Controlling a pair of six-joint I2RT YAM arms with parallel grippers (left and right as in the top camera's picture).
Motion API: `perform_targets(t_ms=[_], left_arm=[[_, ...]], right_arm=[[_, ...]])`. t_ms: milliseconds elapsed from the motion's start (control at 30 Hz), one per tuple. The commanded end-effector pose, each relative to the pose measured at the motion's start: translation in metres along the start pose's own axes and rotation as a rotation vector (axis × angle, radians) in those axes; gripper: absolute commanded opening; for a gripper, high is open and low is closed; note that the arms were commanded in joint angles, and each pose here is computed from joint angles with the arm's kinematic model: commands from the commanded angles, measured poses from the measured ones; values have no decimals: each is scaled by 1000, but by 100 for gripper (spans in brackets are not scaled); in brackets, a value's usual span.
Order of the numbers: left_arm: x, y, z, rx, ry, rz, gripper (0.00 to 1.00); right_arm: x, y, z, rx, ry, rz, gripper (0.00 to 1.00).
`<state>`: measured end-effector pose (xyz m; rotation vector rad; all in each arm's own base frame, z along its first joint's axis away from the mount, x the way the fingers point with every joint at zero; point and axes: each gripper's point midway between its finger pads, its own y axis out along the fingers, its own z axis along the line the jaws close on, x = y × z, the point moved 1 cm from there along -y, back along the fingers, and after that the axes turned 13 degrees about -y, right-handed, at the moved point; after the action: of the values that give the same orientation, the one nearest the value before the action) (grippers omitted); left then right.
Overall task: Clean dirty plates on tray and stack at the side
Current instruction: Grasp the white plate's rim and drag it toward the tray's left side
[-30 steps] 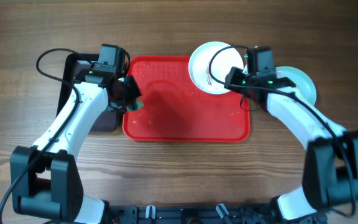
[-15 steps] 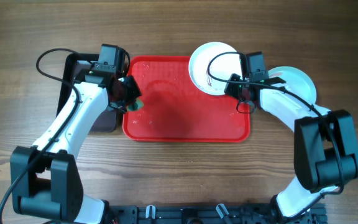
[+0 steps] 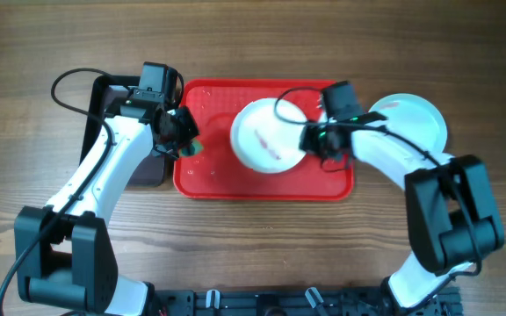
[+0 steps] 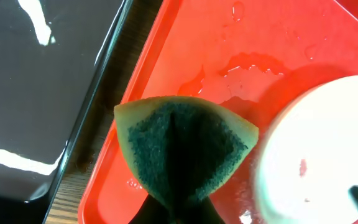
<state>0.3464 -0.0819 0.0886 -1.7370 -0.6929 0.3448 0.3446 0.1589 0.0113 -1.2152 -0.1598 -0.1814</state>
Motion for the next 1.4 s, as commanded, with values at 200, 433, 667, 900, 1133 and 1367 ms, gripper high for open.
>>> perform_targets(t_ms=[200, 433, 667, 900, 1133, 1367], left_arm=[[3, 0, -4, -8, 1, -2, 4], [4, 0, -5, -14, 2, -7, 4], [5, 0, -6, -15, 2, -9, 4], [5, 0, -6, -15, 2, -9, 4], [5, 0, -6, -15, 2, -9, 4], [5, 0, -6, -15, 2, -9, 4]], right_arm=[[66, -22, 30, -87, -467, -285, 52], [80, 0, 35, -99, -716, -331, 54], [72, 13, 30, -91, -733, -289, 46], [68, 16, 29, -81, -730, -271, 17], [52, 12, 23, -83, -636, -169, 4], [29, 3, 47, 92, -281, -47, 4]])
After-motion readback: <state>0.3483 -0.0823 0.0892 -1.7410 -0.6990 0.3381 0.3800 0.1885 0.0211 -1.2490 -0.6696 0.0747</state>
